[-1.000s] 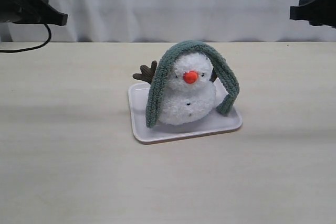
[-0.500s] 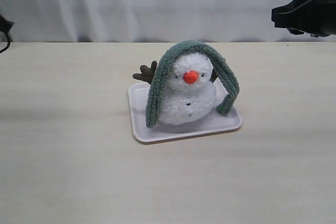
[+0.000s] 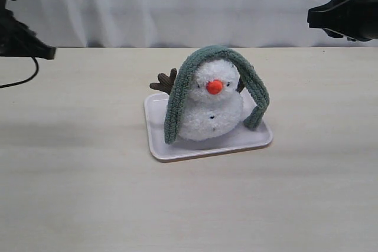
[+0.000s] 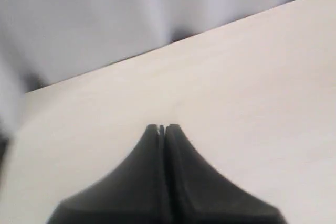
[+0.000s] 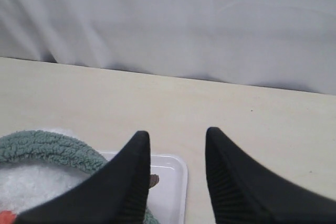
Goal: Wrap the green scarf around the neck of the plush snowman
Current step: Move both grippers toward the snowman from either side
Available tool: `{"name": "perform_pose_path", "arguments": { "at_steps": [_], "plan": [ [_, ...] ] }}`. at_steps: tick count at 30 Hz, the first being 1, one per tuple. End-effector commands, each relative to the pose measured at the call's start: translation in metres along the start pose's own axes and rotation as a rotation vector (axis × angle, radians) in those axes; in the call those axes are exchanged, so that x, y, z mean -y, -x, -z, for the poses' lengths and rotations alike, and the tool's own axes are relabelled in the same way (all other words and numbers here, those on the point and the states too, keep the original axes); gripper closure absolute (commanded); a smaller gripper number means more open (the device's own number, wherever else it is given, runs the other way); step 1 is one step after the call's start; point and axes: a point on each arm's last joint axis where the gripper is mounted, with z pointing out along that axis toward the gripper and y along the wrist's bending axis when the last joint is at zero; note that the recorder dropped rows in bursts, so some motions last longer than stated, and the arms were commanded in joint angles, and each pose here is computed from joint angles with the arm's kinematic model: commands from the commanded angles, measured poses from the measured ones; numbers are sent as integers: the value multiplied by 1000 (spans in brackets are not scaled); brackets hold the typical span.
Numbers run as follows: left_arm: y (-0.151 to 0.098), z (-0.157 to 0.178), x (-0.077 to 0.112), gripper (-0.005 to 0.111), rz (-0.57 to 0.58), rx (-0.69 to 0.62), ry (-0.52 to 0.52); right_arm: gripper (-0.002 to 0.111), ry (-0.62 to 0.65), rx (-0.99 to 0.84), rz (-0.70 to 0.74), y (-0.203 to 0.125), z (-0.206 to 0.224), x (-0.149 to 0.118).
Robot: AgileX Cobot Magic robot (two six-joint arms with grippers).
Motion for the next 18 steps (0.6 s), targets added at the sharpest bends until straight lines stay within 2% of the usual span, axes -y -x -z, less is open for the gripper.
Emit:
{"name": "perform_pose_path", "arguments": {
  "at_steps": [1,4,6,8,9,10,12,14,16,18],
  "plan": [
    [12,0,22,107,309,145,-433,74,4,6,-6,1,4,0],
    [22,-2,23,107,467,74,-648,74,12,5,-6,1,4,-1],
    [29,0,27,107,425,19,-763,74,14,5,-6,1,4,-1],
    [31,4,34,107,321,-36,-795,74,21,4,-10,1,4,-2],
    [30,4,36,107,274,-52,-767,74,21,4,-10,1,4,-2],
    [28,3,37,107,213,-87,-680,74,21,4,-10,1,4,-2],
    [18,0,37,107,93,-158,-419,74,23,3,-10,1,4,-2],
    [12,1,40,107,14,-152,-197,74,23,3,-10,1,4,-2],
    [9,3,43,107,21,-113,-110,74,20,4,-10,1,4,-1],
    [7,2,43,107,54,-103,-76,74,15,5,-10,1,4,-1]
  ]
}}
